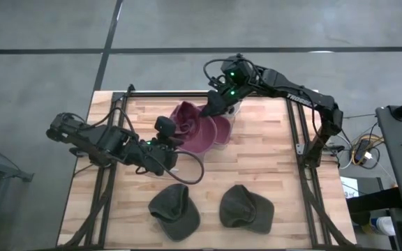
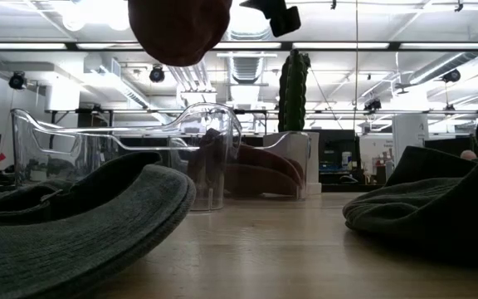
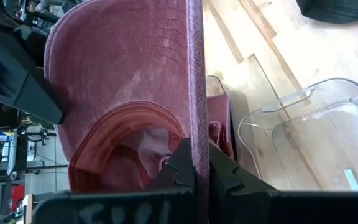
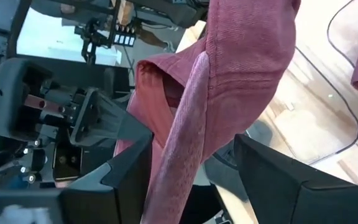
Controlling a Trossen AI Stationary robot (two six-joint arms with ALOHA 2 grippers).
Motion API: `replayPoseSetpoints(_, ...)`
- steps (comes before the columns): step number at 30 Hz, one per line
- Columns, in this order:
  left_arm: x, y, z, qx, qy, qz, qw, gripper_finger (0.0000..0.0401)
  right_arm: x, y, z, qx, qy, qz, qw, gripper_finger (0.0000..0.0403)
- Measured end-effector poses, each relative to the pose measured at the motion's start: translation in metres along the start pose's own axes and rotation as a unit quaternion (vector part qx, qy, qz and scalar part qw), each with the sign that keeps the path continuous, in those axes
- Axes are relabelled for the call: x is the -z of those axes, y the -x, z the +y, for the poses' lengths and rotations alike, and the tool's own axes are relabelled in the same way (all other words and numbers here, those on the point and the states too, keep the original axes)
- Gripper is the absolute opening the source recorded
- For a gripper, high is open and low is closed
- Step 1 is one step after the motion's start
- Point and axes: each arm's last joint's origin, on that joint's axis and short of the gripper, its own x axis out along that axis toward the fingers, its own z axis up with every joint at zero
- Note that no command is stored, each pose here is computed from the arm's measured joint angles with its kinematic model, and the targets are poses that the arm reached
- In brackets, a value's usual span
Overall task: Pick & Place hat
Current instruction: Put the red cap into the top transparent bin
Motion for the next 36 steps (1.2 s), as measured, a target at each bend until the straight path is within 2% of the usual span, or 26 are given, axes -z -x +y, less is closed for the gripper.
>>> replayPoseSetpoints(4, 0.000, 0.000, 0.000, 0.000, 0.001, -0.001, 1.000, 0.0005, 0.000, -0.001, 0.001, -0.006, 0.001, 0.008, 1.000, 0.0186)
replayPoseSetpoints(12, 0.000, 0.000, 0.000, 0.003, 0.001, -0.001, 1.000, 0.0005, 0.001, -0.003, 0.000, -0.005, 0.011, 0.014, 1.000, 0.0044)
replayPoseSetpoints(14, 0.000, 0.000, 0.000, 0.002, 0.003, 0.000, 1.000, 0.0005, 0.001, -0.003, -0.001, -0.003, 0.015, 0.014, 1.000, 0.0020)
replayPoseSetpoints(16, 0.000, 0.000, 0.000, -0.001, 0.015, 0.000, 1.000, 0.0008, 0.002, -0.003, 0.000, -0.003, 0.019, 0.014, 1.000, 0.0017)
replayPoseSetpoints(21, 0.000, 0.001, 0.002, -0.006, 0.057, -0.004, 0.998, 0.0046, 0.004, -0.007, 0.002, 0.002, 0.030, 0.008, 1.000, 0.0015)
replayPoseSetpoints(24, 0.000, 0.002, 0.004, -0.028, 0.084, 0.003, 0.996, 0.0060, 0.004, -0.008, 0.003, 0.003, 0.037, 0.003, 0.999, 0.0014)
replayPoseSetpoints(32, 0.001, 0.013, 0.018, -0.119, 0.095, 0.028, 0.988, 0.0068, 0.002, 0.000, 0.013, 0.002, 0.066, -0.047, 0.997, 0.0013)
replayPoseSetpoints(36, 0.001, 0.021, 0.026, -0.137, 0.083, 0.028, 0.987, 0.0068, 0.002, 0.008, 0.023, 0.009, 0.087, -0.088, 0.992, 0.0013)
